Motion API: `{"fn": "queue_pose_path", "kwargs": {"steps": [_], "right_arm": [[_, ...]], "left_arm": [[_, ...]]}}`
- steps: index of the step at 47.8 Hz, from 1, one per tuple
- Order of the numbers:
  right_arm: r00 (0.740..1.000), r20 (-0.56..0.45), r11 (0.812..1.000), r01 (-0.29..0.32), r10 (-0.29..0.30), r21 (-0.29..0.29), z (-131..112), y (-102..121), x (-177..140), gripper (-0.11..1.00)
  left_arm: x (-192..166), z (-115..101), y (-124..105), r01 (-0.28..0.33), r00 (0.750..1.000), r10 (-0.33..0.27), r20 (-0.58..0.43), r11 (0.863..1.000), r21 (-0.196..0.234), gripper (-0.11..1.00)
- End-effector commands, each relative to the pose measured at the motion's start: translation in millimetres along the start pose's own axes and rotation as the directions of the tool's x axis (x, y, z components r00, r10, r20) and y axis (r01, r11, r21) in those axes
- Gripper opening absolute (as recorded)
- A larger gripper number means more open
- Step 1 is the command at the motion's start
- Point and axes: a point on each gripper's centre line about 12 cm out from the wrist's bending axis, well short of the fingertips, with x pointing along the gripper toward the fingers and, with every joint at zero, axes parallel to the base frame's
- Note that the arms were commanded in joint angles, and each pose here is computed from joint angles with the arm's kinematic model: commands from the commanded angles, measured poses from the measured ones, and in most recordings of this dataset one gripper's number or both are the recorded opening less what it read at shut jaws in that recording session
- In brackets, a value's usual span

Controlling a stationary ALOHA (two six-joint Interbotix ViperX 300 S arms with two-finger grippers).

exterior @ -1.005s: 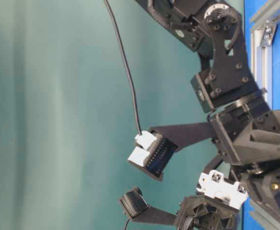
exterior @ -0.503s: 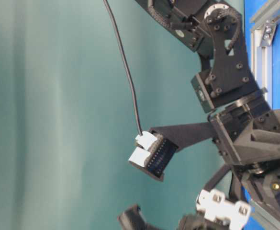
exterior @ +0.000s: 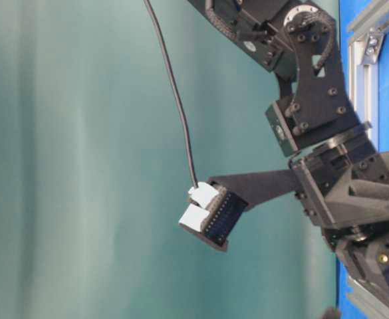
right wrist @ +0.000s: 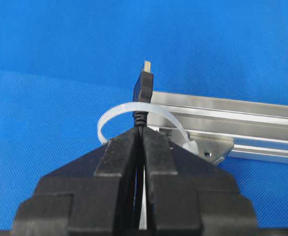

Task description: Insert the wire through the string loop located on the left side.

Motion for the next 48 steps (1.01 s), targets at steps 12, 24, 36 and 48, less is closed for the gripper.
{"fn": "queue_pose_path", "kwargs": {"steps": [12,24,36,48], "right_arm": [[0.999,0.044,1.000,-0.006,0.006,0.002,18.9,2.5,-1.6,0.00],[0.999,0.041,1.000,-0.005,0.005,0.004,18.6,2.4,-1.6,0.00],[0.999,0.041,1.000,-0.005,0.005,0.004,18.4,2.4,-1.2,0.00],[0.999,0.046,1.000,-0.005,0.005,0.003,19.9,2.6,-1.3,0.00]], "left_arm": [[-23.0,-2.9,0.9,0.005,1.000,-0.005,0.007,1.000,-0.002,0.00],[-22.2,-0.2,-12.8,0.060,0.998,-0.060,0.004,0.998,0.009,0.00],[-34.2,2.2,-57.9,0.251,0.968,-0.252,0.017,0.967,0.042,0.00],[-47.6,-1.0,-95.4,0.406,0.913,-0.408,0.003,0.910,0.080,0.00]]}}
